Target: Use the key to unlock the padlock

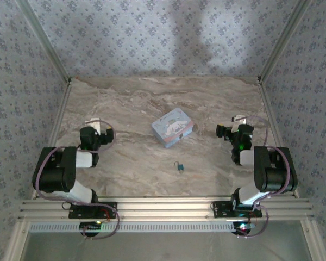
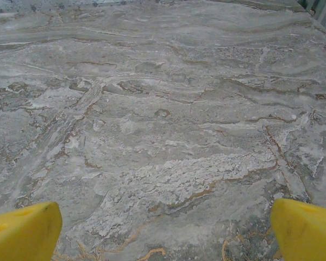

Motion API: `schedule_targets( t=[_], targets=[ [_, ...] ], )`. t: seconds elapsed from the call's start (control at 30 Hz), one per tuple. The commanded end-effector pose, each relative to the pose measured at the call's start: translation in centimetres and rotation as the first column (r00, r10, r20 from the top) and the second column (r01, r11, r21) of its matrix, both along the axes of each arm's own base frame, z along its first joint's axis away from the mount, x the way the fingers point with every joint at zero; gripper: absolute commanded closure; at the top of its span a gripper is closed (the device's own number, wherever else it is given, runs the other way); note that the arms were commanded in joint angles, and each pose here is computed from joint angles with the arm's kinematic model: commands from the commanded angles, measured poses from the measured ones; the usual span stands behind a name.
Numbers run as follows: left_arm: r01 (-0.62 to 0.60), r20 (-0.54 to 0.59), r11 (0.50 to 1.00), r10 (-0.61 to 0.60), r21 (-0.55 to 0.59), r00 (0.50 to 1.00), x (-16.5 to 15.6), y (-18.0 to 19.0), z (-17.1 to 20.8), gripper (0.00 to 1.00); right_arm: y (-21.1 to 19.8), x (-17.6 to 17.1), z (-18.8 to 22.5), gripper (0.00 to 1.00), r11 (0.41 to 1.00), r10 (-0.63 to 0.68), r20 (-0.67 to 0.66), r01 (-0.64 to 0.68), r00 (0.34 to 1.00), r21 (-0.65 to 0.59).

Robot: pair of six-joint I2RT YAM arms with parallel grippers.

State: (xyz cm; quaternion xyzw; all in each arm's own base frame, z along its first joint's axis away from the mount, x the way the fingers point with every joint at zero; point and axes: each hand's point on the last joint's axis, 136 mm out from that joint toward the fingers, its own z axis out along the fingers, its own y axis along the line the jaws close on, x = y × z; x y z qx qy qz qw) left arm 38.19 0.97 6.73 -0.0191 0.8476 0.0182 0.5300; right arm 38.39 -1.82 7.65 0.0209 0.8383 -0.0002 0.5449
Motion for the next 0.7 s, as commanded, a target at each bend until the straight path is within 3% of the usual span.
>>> schedule_targets(
  t=[0.0, 0.67],
  targets=[
    [0.010, 0.057, 0.999, -0.007, -0.039, 0.998, 1.62, 0.49, 2.14, 0.02, -0.11, 0.66, 0.72, 0.00, 1.000, -0.007, 0.017, 0.007, 1.000, -0.026],
    [0.011, 0.059, 0.999, -0.009, -0.034, 0.998, 1.64, 0.40, 2.17, 0.02, 0.19, 0.70, 0.67, 0.00, 0.999, -0.006, 0.011, 0.006, 1.000, -0.053]
  ],
)
